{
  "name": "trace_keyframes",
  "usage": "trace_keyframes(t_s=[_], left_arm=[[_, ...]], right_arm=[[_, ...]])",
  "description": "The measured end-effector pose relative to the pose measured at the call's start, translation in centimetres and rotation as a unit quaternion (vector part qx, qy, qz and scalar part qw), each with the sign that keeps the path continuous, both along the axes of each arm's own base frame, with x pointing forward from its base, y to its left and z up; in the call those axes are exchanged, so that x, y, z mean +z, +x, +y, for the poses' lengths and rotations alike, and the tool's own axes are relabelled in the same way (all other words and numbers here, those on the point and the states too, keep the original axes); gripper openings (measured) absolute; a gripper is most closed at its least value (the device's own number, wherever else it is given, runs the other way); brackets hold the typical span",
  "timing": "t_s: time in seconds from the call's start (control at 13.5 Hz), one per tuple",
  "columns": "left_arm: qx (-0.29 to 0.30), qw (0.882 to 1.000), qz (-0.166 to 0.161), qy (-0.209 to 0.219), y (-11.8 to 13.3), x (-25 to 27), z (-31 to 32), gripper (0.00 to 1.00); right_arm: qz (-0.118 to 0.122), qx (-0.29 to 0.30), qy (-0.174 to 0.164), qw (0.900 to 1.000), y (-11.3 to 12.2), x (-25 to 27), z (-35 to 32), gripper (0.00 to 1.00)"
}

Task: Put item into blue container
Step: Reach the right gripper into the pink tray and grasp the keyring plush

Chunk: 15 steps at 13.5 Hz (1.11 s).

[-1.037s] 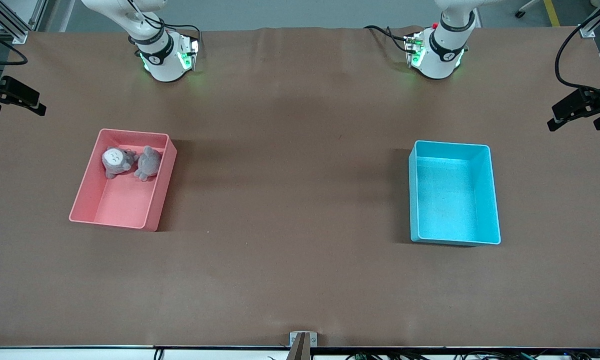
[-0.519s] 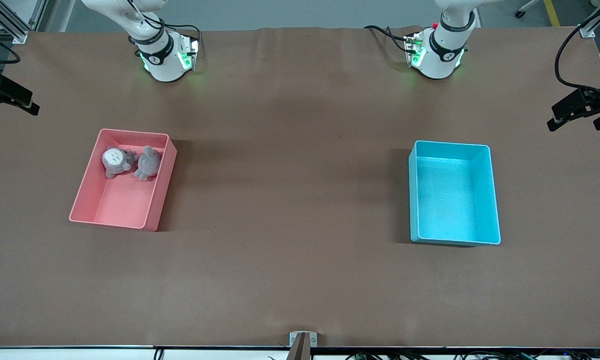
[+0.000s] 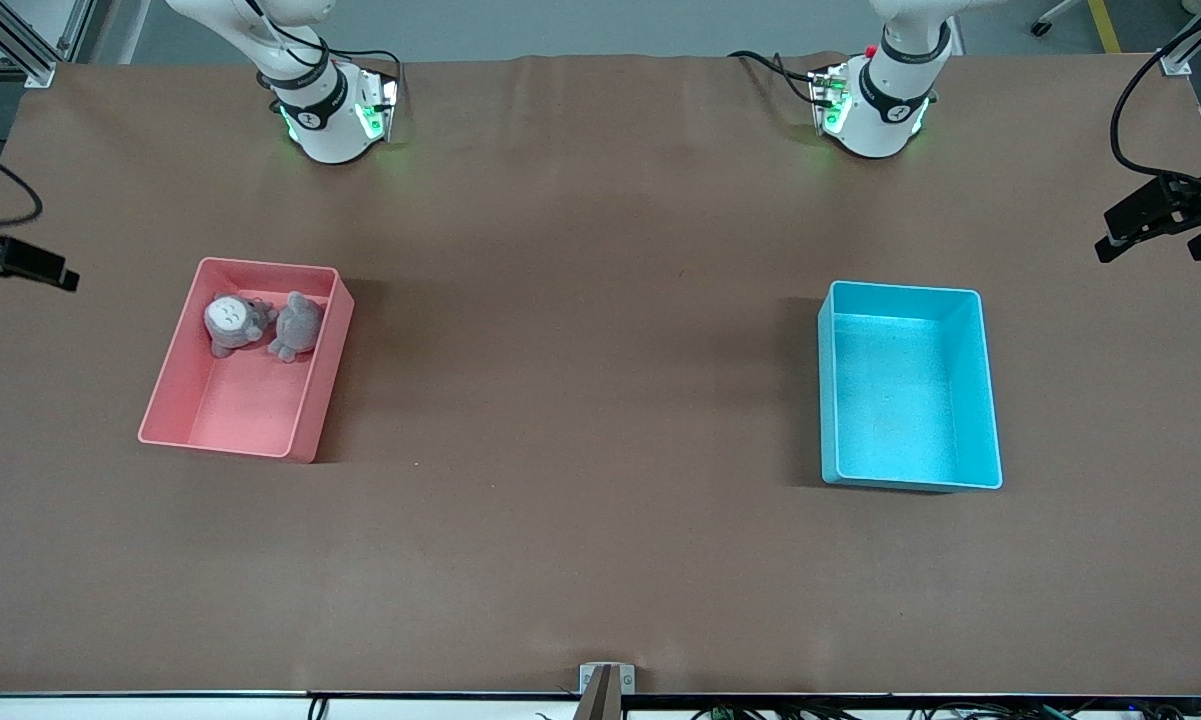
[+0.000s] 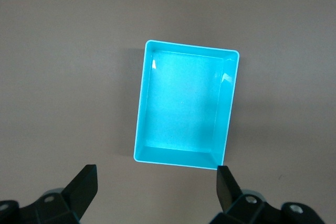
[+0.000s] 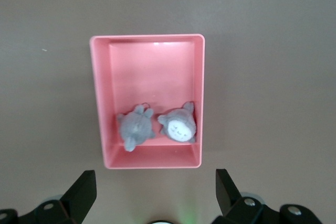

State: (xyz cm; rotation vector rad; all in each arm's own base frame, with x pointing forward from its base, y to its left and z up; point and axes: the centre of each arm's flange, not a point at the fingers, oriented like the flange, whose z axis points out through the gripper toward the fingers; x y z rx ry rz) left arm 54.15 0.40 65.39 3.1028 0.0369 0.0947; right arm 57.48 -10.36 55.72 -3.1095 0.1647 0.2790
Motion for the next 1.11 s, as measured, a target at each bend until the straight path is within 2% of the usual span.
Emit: trace_keyframes(t_s=[0.22, 0.44, 0.81, 1.11], left_arm=[[0.0, 1.0, 0.0, 0.0, 0.0, 0.0, 0.0, 1.0], [0.0, 1.0, 0.0, 0.0, 0.0, 0.0, 0.0, 1.0], [0.0, 1.0, -0.001, 0.0, 0.0, 0.1, 0.0, 1.0], [0.0, 1.0, -0.001, 0.0, 0.0, 0.1, 0.0, 1.0]], right_arm=[[0.035, 0.009, 0.007, 0.999, 1.8, -5.3, -0.5, 1.0], [0.048, -0.019, 0.014, 0.999, 1.6, -9.7, 0.6, 1.0], [0.057, -0.074, 0.046, 0.995, -1.2, -21.0, 2.6, 1.0], [0.062, -0.108, 0.029, 0.992, -4.2, -27.5, 6.5, 1.0]])
